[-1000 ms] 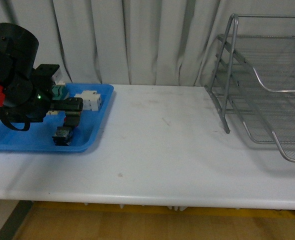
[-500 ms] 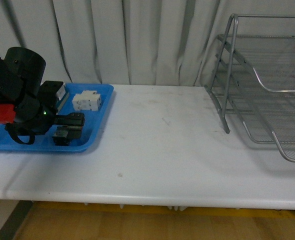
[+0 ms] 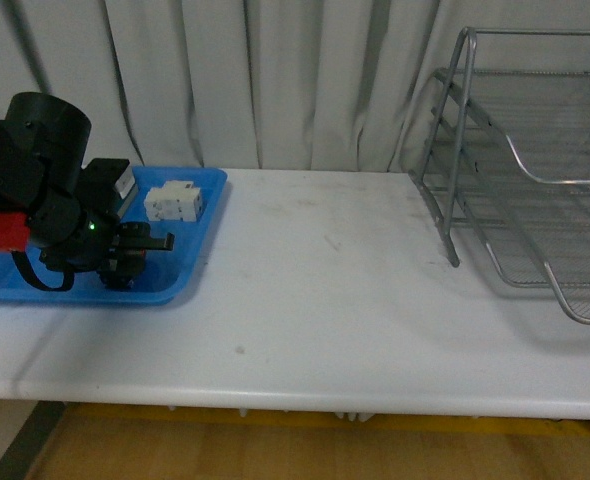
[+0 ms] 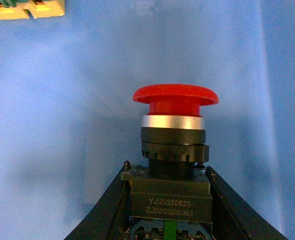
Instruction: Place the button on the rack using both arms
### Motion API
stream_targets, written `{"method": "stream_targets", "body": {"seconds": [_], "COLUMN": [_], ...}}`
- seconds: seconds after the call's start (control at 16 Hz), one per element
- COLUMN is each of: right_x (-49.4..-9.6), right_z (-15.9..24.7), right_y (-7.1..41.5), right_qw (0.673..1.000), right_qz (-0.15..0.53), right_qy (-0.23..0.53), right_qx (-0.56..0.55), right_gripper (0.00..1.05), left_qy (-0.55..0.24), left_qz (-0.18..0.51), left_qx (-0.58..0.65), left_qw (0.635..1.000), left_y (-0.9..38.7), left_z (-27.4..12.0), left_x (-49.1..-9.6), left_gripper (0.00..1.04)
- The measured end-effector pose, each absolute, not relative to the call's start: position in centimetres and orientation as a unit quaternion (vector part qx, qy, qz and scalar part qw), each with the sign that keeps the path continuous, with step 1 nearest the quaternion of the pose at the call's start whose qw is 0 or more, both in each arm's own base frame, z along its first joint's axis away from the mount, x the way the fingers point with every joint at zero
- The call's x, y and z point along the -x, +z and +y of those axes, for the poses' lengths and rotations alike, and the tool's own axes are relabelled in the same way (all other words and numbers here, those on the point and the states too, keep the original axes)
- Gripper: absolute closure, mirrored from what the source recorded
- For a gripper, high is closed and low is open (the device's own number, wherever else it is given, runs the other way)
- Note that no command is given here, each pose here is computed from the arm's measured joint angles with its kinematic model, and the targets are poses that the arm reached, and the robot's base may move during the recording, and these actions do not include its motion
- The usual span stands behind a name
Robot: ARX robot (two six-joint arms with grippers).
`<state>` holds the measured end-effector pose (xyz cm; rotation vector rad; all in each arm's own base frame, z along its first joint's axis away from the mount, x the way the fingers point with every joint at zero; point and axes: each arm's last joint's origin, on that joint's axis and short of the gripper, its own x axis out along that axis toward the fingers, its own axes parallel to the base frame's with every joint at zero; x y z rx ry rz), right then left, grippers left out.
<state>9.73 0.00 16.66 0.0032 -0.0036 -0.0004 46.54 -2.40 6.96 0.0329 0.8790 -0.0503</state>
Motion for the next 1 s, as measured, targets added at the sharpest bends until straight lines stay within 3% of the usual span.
{"method": "stream_targets", "body": {"seconds": [0.19,0.62,0.75,1.0], "right_x": [-9.7,-9.7,-9.7,-9.7], "right_z": [0.0,0.0,0.0,0.0], "right_y": [16.7,16.7,16.7,16.7], "right_qw": [1.0,1.0,1.0,1.0], "right_qz": [-0.002,-0.002,-0.002,-0.002], "right_qy": [0.0,0.0,0.0,0.0], "right_qx": [-0.002,-0.002,-0.002,-0.002], "right_gripper": [0.06,0.06,0.06,0.06], "left_qy": [-0.037,-0.024,-0.021,-0.014], "left_qz": [0.351,0.208,0.201,0.2], "left_qx": [-0.001,-0.01,-0.03,-0.029], "left_qw": [0.936,0.978,0.979,0.979], "left_y": [12.9,24.8,25.2,24.9], "left_z": [-2.2,-1.5,-1.7,-1.4], "left_x": [-42.9,-24.6,-22.4,-22.2], "left_gripper": [0.69,0.69,0.69,0.69]}}
